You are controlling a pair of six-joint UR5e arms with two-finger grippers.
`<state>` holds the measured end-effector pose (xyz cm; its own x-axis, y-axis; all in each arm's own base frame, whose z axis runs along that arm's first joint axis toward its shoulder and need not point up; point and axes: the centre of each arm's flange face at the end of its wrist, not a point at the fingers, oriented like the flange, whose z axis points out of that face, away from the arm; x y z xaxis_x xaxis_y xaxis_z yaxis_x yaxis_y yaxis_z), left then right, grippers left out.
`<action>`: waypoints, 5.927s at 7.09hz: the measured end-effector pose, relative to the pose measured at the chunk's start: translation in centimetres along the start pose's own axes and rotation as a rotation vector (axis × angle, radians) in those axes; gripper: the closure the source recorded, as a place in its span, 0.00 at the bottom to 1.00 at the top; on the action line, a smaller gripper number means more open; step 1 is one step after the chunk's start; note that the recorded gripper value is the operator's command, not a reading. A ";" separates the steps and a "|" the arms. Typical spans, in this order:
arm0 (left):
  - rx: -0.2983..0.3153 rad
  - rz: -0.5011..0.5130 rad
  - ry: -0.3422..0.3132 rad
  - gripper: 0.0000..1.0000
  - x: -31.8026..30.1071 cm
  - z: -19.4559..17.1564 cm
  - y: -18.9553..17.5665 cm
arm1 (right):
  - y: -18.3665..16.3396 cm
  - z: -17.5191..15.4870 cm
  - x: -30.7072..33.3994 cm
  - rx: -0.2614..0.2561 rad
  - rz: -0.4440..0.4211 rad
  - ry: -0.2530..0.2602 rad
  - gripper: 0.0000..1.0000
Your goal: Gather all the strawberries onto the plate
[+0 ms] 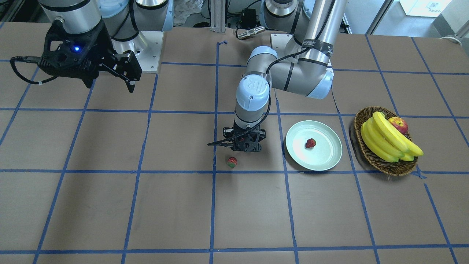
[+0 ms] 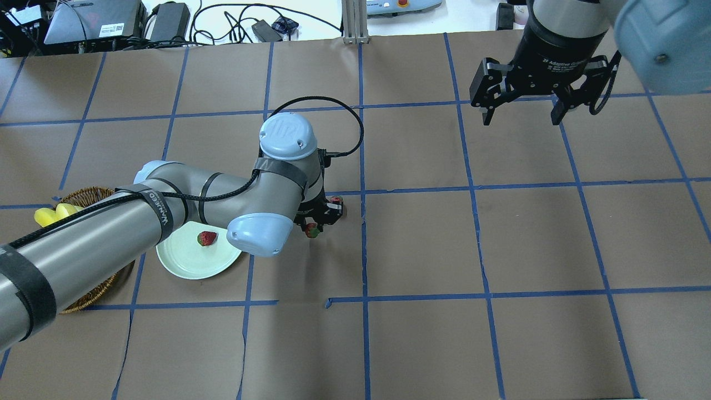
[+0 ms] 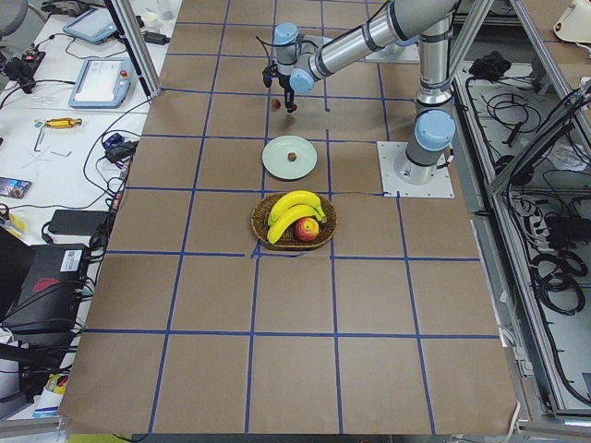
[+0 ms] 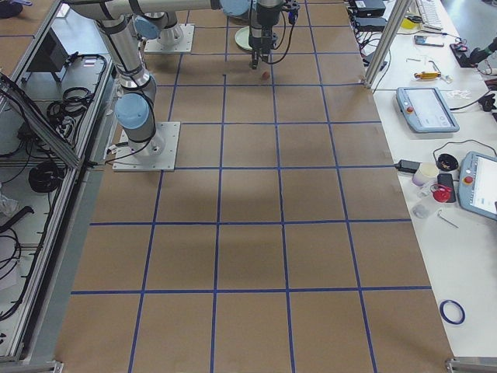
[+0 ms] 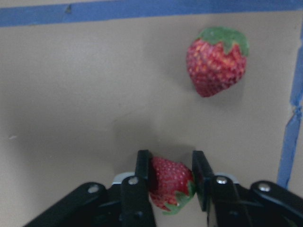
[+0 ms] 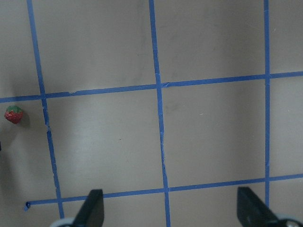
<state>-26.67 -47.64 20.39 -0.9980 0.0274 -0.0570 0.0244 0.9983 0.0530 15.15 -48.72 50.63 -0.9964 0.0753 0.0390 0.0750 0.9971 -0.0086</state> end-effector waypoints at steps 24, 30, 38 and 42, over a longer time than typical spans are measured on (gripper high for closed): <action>0.040 0.020 0.109 0.76 4.1 2.8 -6.1 | -0.2 0.2 -0.1 -0.006 -0.001 -0.001 0.00; 0.000 0.082 -0.021 0.78 -5.8 -1.5 -5.2 | -0.2 0.2 -0.1 -0.005 -0.001 -0.001 0.00; -0.053 0.195 -0.013 0.00 -23.9 -1.3 -2.4 | -0.3 0.3 -0.1 -0.003 -0.001 -0.001 0.00; 0.125 0.130 -0.025 0.00 -18.2 -14.1 -2.7 | -0.2 0.3 -0.1 -0.005 -0.001 -0.001 0.00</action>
<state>-9.39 -51.59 35.36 -0.9842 0.1567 -0.0829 0.1621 0.9848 -0.0622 15.24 -48.97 50.33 -0.9965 0.0739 0.0381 0.0738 0.9973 -0.0030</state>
